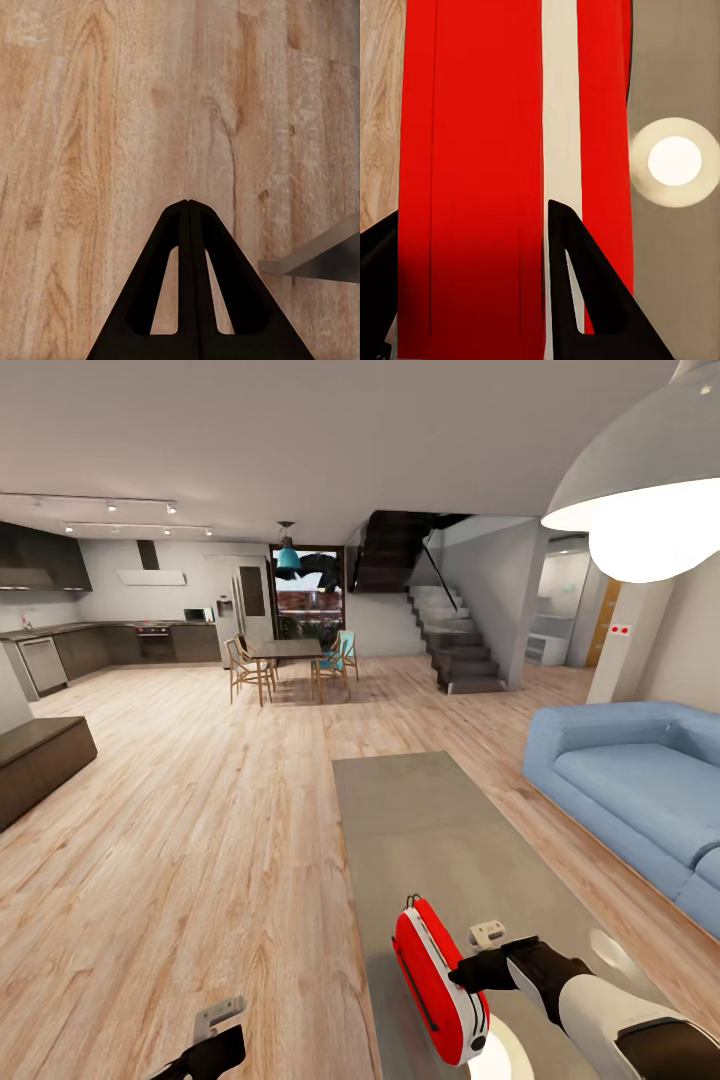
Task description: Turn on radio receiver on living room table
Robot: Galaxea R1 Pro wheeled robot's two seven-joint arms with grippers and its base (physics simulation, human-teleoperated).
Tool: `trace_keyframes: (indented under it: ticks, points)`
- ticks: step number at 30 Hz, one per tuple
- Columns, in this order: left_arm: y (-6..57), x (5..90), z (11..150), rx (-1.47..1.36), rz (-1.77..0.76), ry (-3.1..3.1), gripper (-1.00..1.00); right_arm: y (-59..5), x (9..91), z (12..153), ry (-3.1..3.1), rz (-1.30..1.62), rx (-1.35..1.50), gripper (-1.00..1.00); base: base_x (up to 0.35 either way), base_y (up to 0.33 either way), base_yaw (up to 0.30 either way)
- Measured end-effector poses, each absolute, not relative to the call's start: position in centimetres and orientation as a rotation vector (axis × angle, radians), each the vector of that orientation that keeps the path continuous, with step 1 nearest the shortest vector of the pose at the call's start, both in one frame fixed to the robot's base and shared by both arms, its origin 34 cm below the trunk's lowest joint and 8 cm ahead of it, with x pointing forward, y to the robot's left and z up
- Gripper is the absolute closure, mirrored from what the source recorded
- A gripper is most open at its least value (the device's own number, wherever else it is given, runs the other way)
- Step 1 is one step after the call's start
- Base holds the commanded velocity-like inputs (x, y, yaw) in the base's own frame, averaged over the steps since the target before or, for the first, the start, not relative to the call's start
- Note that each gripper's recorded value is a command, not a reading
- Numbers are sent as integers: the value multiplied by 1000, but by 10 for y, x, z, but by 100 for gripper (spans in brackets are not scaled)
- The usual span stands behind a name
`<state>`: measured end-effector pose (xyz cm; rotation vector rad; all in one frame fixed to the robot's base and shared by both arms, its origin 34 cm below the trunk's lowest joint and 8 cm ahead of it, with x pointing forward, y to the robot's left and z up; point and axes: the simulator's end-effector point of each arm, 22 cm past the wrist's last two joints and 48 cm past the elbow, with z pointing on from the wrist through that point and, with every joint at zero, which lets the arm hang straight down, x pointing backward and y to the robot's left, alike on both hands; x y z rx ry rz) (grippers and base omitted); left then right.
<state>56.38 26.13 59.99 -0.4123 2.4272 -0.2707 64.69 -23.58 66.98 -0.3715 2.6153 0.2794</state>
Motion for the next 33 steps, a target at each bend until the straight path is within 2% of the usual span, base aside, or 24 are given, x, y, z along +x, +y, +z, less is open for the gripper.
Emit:
trace_keyframes:
  ticks: [4,5,33]
  points:
    - [261,564,600,-412,-271,2427,100,-236,646,669,2619,279,-372,100,0,0,0]
    - [261,564,600,-412,-271,2427,100,-236,646,669,2619,279,-371,-100,0,0,0]
    - [262,564,600,-410,-268,2426,100,-236,646,670,2617,286,-359,-100,0,0,0]
